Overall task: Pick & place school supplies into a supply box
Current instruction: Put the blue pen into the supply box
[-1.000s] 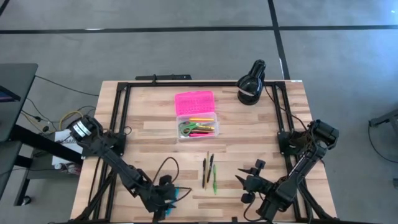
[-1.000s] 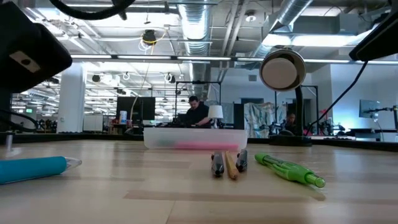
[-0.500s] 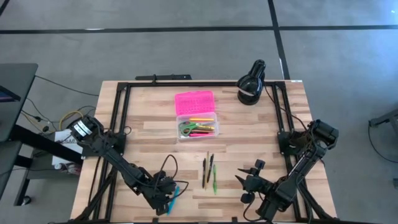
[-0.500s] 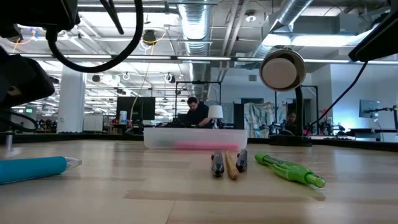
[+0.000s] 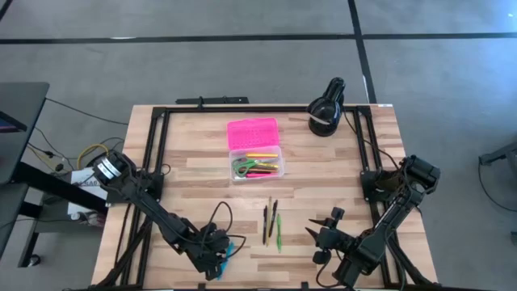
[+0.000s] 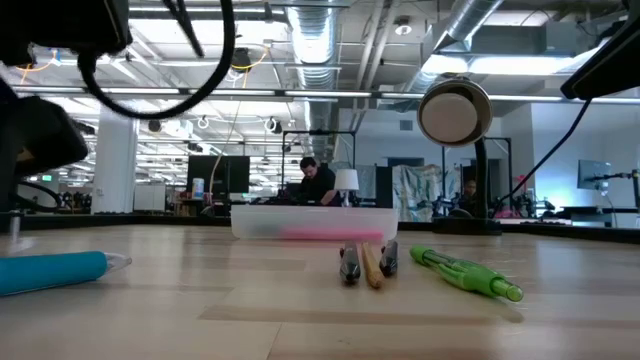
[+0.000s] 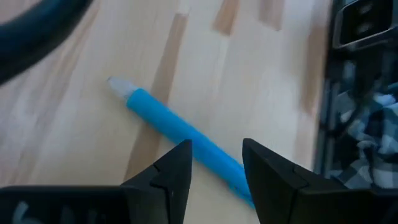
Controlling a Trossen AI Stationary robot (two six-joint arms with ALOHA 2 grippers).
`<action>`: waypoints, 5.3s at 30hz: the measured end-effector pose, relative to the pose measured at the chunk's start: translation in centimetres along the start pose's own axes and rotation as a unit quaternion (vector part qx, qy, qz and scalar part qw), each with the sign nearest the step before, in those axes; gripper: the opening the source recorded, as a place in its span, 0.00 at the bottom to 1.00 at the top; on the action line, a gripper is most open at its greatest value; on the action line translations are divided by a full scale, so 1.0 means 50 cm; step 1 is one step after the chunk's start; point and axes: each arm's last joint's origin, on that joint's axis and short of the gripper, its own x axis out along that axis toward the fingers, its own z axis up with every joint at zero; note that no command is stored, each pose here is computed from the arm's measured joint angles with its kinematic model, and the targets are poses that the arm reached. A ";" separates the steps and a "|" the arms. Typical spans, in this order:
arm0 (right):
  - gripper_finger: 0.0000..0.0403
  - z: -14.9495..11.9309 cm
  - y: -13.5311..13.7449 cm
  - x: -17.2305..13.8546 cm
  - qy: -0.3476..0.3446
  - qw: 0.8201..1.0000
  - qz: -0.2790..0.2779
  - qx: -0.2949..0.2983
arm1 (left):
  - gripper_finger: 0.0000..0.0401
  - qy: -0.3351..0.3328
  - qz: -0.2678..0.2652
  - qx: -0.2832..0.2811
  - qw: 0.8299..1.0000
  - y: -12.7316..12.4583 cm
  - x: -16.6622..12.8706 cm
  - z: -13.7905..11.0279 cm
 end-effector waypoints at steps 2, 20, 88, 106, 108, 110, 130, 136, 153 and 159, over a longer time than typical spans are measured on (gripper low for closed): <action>0.32 0.000 0.000 0.000 0.000 1.000 0.000 0.000 | 0.34 0.005 0.007 0.002 1.000 0.003 0.002 -0.003; 0.32 -0.001 0.001 0.000 0.009 1.000 0.005 0.002 | 0.34 0.020 0.019 -0.021 0.999 0.010 0.009 -0.009; 0.32 -0.002 0.002 0.000 0.021 1.000 0.011 0.001 | 0.51 0.129 0.209 0.003 0.969 0.013 0.032 0.047; 0.32 -0.002 0.002 0.000 0.021 1.000 0.011 0.002 | 0.51 0.220 0.185 0.180 0.941 0.037 0.026 0.057; 0.32 -0.002 0.002 0.000 0.021 1.000 0.011 0.002 | 0.51 0.225 0.182 0.177 0.941 0.038 0.026 0.058; 0.32 -0.002 0.002 0.000 0.021 1.000 0.011 0.001 | 0.51 0.233 0.180 0.171 0.940 0.040 0.025 0.059; 0.32 -0.003 0.001 0.000 0.022 1.000 0.010 -0.001 | 0.49 0.233 0.199 0.123 0.944 0.042 0.023 0.052; 0.32 -0.003 0.001 0.000 0.022 1.000 0.010 -0.001 | 0.38 0.228 0.193 0.123 0.946 0.040 0.025 0.053; 0.32 -0.003 0.001 0.000 0.022 1.000 0.010 -0.001 | 0.28 0.182 0.201 0.103 0.957 0.043 0.033 0.072; 0.32 -0.003 0.001 0.000 0.022 1.000 0.010 0.000 | 0.28 0.148 0.225 0.098 0.958 0.060 0.037 0.098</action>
